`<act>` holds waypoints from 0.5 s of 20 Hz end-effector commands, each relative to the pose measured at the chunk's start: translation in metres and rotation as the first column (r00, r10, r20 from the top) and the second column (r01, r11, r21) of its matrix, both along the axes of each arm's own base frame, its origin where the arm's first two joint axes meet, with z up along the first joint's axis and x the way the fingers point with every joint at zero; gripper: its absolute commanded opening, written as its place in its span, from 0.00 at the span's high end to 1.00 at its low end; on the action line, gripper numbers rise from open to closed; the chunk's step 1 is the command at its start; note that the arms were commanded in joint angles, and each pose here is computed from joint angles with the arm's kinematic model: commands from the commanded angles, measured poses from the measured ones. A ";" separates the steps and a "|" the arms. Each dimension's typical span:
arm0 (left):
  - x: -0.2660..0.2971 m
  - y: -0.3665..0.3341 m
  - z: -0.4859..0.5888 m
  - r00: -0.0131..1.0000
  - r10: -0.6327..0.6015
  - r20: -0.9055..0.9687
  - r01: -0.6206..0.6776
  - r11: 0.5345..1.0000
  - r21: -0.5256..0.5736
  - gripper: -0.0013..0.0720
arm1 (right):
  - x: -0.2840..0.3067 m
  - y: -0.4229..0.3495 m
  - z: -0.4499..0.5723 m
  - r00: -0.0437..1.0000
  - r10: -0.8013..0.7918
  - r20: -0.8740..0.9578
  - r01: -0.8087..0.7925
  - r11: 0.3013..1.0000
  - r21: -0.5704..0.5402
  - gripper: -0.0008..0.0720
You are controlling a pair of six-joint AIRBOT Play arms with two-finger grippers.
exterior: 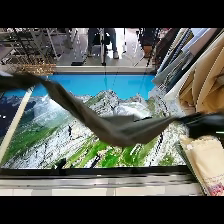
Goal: Fold the clothes and pants, and hang the long-sleeved shirts on hangers.
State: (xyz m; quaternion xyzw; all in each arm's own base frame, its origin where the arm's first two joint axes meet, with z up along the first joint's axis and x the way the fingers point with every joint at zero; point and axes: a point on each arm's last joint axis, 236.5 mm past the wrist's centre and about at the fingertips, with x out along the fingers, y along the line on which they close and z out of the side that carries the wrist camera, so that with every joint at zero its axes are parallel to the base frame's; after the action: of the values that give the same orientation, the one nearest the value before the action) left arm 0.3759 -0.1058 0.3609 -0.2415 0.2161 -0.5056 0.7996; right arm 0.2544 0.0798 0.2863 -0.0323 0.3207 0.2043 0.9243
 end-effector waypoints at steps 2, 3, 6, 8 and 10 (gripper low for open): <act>-0.169 0.081 0.231 0.796 0.126 0.593 0.231 0.841 -0.489 0.97 | -0.121 -0.029 0.216 0.776 -0.132 0.617 0.169 0.986 -0.001 0.95; -0.191 0.092 0.247 0.755 0.172 0.633 0.247 0.820 -0.517 0.97 | -0.143 -0.034 0.246 0.696 -0.152 0.702 0.197 0.980 0.017 0.95; -0.202 0.105 0.256 0.712 0.273 0.647 0.146 0.844 -0.517 0.97 | -0.166 -0.047 0.289 0.554 -0.193 0.810 0.245 0.968 0.063 0.95; -0.169 0.109 0.240 0.741 0.316 0.593 0.017 0.874 -0.486 0.97 | -0.131 -0.058 0.278 0.601 -0.221 0.768 0.287 0.957 0.050 0.95; -0.108 0.119 0.194 0.803 0.372 0.465 -0.203 0.905 -0.374 0.97 | -0.066 -0.063 0.241 0.716 -0.233 0.658 0.298 0.954 0.014 0.95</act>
State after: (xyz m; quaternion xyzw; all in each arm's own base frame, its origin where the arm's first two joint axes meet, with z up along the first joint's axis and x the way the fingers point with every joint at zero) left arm 0.2258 -0.0021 0.5854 -0.2530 -0.1896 -0.5262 0.7894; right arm 0.1474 0.0309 0.5402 -0.1014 -0.0462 0.0513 0.9924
